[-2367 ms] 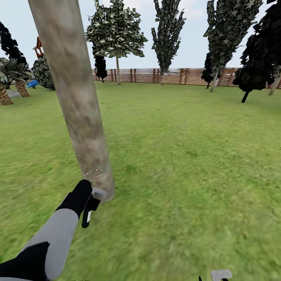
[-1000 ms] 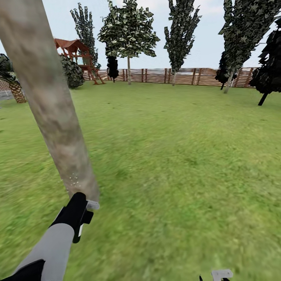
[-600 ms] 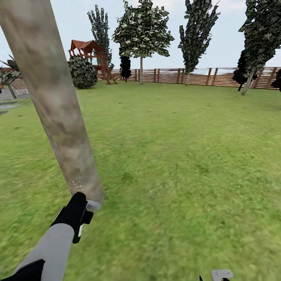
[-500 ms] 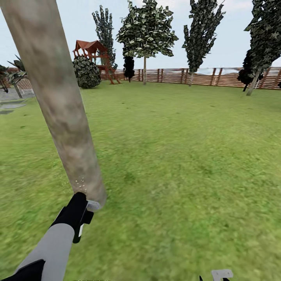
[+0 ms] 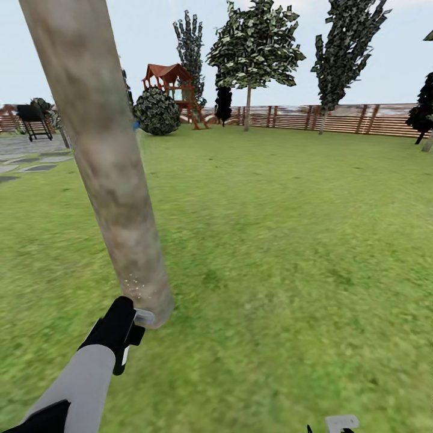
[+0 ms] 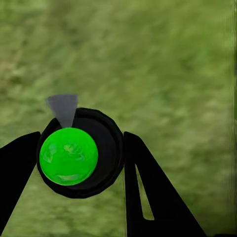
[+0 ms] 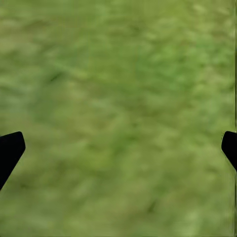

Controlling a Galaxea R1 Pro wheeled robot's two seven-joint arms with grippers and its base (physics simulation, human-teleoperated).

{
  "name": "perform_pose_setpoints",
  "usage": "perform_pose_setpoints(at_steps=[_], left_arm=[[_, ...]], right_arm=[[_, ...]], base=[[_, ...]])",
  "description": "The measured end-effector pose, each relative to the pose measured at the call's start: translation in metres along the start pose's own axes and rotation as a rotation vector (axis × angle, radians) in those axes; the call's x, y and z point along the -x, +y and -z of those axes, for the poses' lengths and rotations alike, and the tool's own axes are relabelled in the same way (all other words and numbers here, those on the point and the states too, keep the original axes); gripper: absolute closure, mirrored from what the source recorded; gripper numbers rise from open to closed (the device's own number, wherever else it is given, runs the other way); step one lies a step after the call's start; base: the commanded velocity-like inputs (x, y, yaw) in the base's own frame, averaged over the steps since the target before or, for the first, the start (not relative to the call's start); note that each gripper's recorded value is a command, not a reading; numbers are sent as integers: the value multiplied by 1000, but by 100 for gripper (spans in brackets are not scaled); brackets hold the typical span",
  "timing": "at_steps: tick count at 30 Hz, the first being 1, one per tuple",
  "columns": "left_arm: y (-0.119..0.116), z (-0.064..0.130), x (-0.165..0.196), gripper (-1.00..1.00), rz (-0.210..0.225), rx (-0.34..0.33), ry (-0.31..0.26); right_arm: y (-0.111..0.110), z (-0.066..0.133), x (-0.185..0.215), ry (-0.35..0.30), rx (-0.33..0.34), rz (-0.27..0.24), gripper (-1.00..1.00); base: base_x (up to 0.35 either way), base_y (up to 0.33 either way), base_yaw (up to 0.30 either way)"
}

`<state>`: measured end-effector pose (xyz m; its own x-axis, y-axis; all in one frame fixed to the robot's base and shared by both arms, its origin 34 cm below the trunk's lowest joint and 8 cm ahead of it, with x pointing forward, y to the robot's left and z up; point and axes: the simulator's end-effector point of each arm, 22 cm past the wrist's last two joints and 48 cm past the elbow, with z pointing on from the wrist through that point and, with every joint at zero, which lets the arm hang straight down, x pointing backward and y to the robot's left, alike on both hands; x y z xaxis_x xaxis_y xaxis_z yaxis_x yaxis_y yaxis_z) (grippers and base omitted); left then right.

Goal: In the garden, pick up the pesticide atomizer on the floor and spray pesticide onto both trees until each tree trunk is fully covered.

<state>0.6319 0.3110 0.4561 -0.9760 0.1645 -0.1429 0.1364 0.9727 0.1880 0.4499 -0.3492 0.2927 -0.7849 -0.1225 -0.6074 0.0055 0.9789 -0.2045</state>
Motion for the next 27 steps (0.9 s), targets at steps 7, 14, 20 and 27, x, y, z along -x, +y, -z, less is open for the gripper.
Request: perform_pose_setpoints(at_steps=[7,14,20,27], left_arm=[[-2,1,1,100,0,-3,-3],[2,1,2,100,4,3,-6],[3,1,1,100,7,3,-6],[-2,3,4,100,3,-1,-10]], right_arm=[[-13,-1,-1,3,-14,9,-100],[-14,-1,0,-1,-16,8,-100],[-13,-1,0,0,-16,8,-100],[-13,-1,0,0,-15,8,-100]], base=[[6,-272,3],[72,-273,15],[140,-271,244],[166,-252,276]])
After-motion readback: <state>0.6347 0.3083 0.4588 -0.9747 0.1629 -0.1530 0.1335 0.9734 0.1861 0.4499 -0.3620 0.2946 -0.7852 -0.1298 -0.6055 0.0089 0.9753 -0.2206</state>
